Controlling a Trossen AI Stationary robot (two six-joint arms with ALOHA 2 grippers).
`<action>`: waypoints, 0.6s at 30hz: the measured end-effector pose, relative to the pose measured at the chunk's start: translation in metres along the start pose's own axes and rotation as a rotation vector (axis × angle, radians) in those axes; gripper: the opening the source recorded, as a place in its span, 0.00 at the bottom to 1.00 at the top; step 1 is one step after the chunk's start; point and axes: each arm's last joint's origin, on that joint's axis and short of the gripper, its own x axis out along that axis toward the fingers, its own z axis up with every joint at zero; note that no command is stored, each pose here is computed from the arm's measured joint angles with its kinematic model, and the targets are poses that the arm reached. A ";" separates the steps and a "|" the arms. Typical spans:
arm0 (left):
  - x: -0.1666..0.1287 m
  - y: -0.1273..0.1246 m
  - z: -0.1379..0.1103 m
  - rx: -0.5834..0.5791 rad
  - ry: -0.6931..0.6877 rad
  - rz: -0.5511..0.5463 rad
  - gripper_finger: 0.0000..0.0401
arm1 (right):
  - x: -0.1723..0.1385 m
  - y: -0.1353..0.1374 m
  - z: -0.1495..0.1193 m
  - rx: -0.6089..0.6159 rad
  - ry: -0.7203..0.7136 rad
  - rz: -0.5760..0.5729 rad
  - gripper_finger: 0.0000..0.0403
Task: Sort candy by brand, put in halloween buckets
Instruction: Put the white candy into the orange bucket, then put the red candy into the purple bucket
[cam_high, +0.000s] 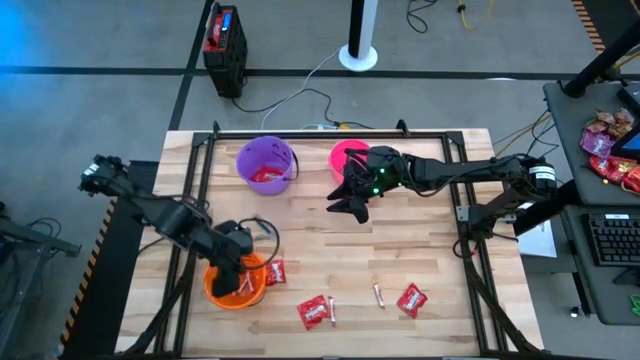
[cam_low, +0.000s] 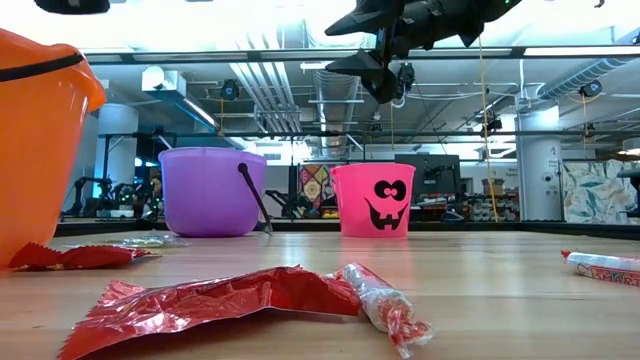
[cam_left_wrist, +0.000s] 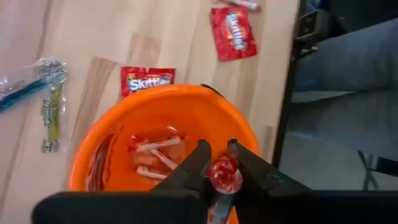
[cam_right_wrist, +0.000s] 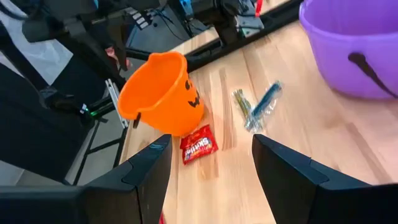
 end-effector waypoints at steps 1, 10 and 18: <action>0.005 0.000 0.000 -0.001 0.001 0.004 0.11 | 0.000 0.000 -0.001 0.008 0.007 -0.003 0.53; 0.028 0.003 -0.002 -0.010 0.040 0.056 0.18 | -0.001 -0.002 -0.010 0.160 0.094 -0.034 0.53; 0.027 0.004 -0.003 -0.026 0.044 0.074 0.25 | -0.010 0.016 -0.025 0.296 0.259 -0.074 0.53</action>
